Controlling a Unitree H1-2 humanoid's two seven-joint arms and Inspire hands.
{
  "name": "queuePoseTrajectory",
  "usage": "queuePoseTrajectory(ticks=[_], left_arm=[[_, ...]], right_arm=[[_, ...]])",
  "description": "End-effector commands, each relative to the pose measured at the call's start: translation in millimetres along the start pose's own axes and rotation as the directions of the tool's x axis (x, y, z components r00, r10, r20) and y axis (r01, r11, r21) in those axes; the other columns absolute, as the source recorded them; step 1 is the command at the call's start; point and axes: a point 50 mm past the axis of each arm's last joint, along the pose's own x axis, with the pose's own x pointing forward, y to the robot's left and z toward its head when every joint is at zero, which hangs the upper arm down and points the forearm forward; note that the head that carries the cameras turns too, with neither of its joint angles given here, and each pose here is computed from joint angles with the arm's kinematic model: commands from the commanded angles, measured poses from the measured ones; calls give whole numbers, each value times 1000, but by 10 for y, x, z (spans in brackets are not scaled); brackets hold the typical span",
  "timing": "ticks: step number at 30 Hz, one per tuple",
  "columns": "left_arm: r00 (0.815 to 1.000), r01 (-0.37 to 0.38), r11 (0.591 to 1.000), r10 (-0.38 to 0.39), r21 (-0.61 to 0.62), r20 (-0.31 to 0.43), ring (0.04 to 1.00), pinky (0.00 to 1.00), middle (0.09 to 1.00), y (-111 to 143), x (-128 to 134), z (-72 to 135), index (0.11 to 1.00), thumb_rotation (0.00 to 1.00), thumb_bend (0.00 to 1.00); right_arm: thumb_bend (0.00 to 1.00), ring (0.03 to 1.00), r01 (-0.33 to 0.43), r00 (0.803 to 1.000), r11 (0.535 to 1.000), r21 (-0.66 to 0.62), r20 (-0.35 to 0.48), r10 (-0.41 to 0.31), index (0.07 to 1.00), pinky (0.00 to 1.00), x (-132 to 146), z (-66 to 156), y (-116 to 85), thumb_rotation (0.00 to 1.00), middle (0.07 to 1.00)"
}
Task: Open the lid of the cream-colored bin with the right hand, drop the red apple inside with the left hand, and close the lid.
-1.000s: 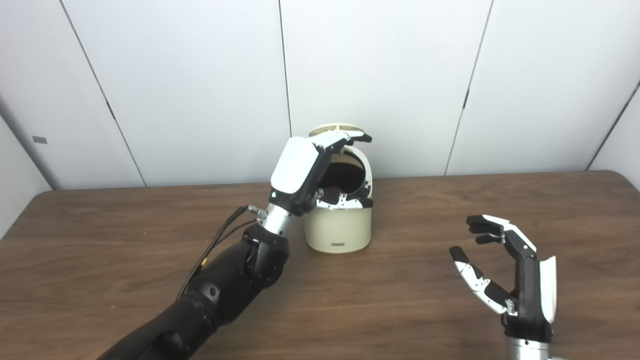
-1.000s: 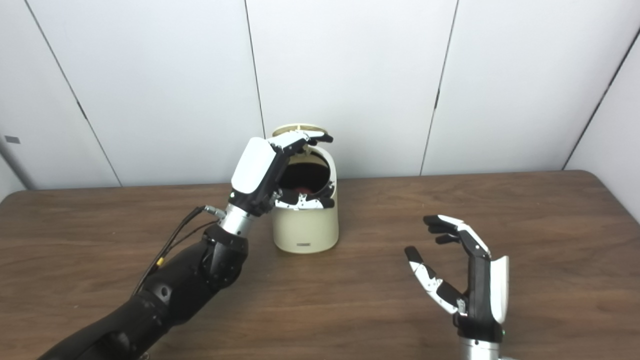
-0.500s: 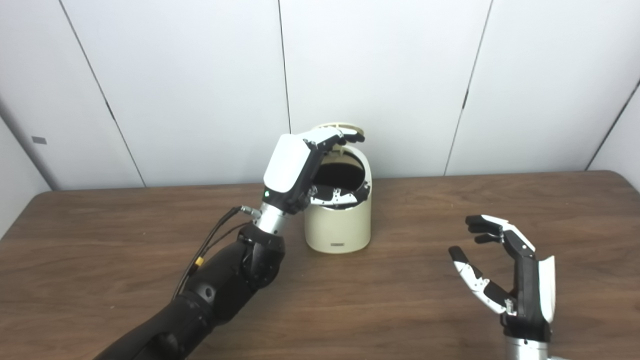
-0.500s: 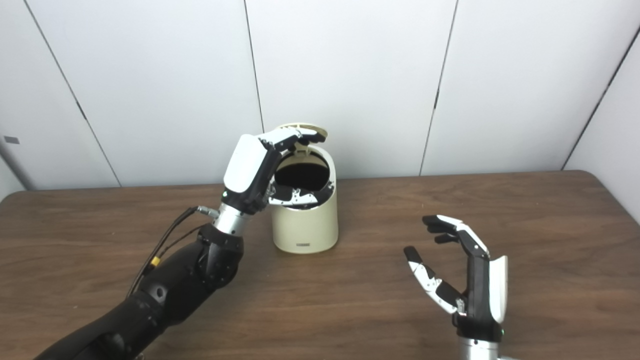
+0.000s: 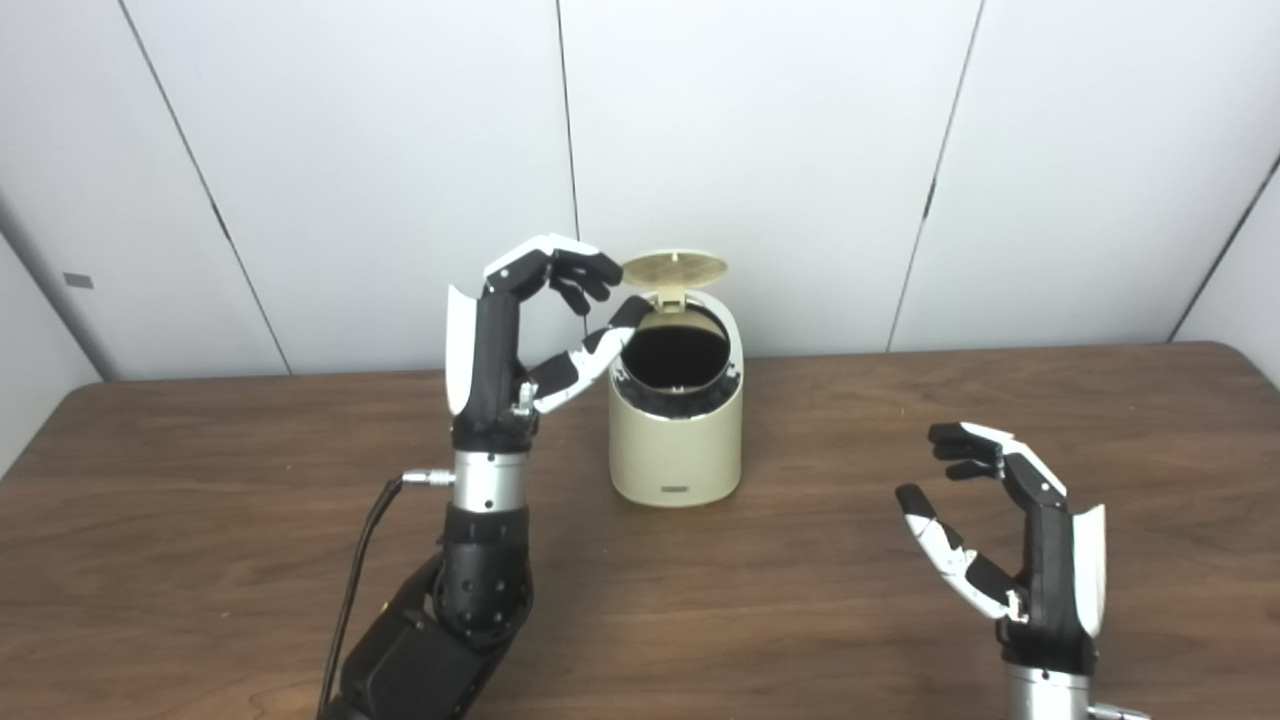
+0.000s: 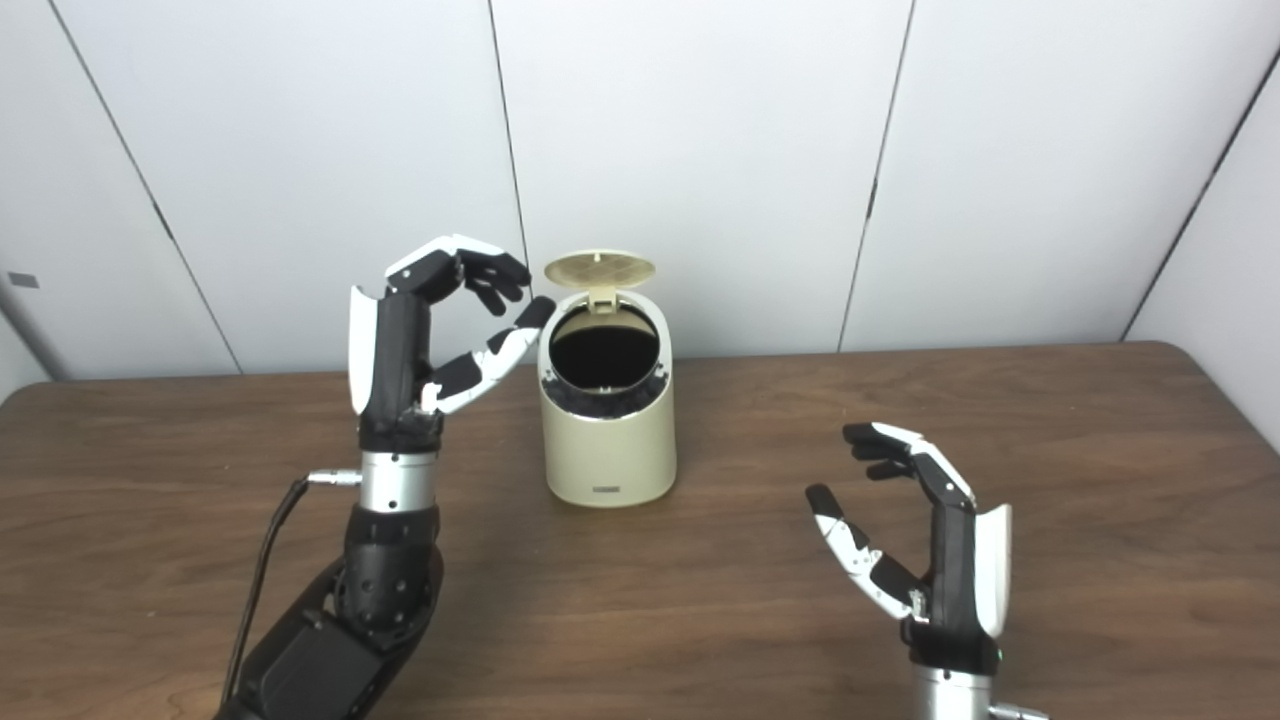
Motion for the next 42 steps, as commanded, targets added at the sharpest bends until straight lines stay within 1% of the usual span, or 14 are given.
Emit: queuePoseTrajectory(ticks=[1, 3, 5, 6, 8, 9, 11, 14, 17, 21, 25, 28, 33, 42], left_arm=[[998, -27, 999, 28, -37, 50, 424, 345, 491, 93, 12, 160, 506, 0, 501], [999, -36, 999, 36, -14, 30, 454, 392, 485, 244, -183, 190, 510, 0, 505], [999, -38, 999, 38, -23, -13, 503, 435, 522, 344, -341, 198, 504, 41, 496], [997, -43, 997, 40, -57, -59, 530, 462, 558, 404, -453, 199, 530, 183, 485], [992, -48, 993, 35, -108, -120, 597, 532, 625, 482, -601, 202, 643, 647, 481], [987, -57, 991, 38, -120, -155, 601, 536, 628, 543, -703, 192, 648, 667, 482], [979, -62, 990, 35, -127, -201, 670, 617, 687, 638, -853, 174, 705, 764, 570], [968, -43, 993, 13, -113, -249, 705, 648, 723, 767, -1013, 128, 740, 804, 575], [957, -29, 994, -2, -102, -290, 715, 651, 735, 850, -1137, 71, 749, 806, 581], [941, -19, 997, -7, -72, -338, 708, 612, 744, 918, -1274, -8, 758, 808, 579], [926, -27, 998, 4, -56, -377, 708, 627, 744, 936, -1369, -83, 752, 801, 587], [919, -36, 997, 8, -64, -394, 698, 621, 735, 923, -1405, -114, 744, 788, 572], [914, -38, 997, 8, -65, -406, 691, 610, 730, 908, -1441, -134, 734, 775, 534], [913, -41, 999, 22, -36, -407, 684, 600, 721, 881, -1458, -123, 724, 787, 558]], right_arm=[[290, 611, -63, 994, 998, -20, -88, 61, 634, 520, -316, -218, 63, 332, 643], [306, 626, -97, 994, 994, -41, -51, 95, 657, 534, -245, -160, 44, 353, 660], [358, 670, -140, 990, 989, -58, -18, 139, 714, 572, -167, -110, 14, 474, 703], [396, 698, -174, 984, 982, -72, 13, 175, 747, 599, -90, -74, -8, 540, 732], [485, 771, -219, 973, 971, -94, 59, 225, 828, 667, 25, -24, -39, 677, 810], [489, 774, -240, 964, 964, -113, 87, 250, 832, 670, 129, 17, -57, 684, 815], [639, 831, -266, 950, 952, -152, 127, 286, 901, 721, 323, 120, -79, 802, 882], [733, 879, -289, 915, 938, -194, 233, 330, 933, 759, 742, 394, -82, 869, 925], [771, 918, -317, 878, 909, -269, 278, 389, 958, 824, 1118, 763, -117, 920, 951], [852, 935, -355, 831, 852, -386, 287, 476, 940, 843, 1591, 1351, -148, 961, 935], [931, 939, -342, 811, 809, -478, 285, 511, 932, 808, 1886, 1716, -106, 988, 930], [941, 968, -352, 796, 785, -510, 278, 537, 953, 828, 2056, 1833, -57, 948, 953], [917, 974, -361, 758, 702, -614, 246, 604, 952, 849, 2299, 1930, 99, 905, 967], [952, 975, -477, 686, 521, -708, 71, 724, 916, 909, 2587, 1898, 471, 893, 921]])
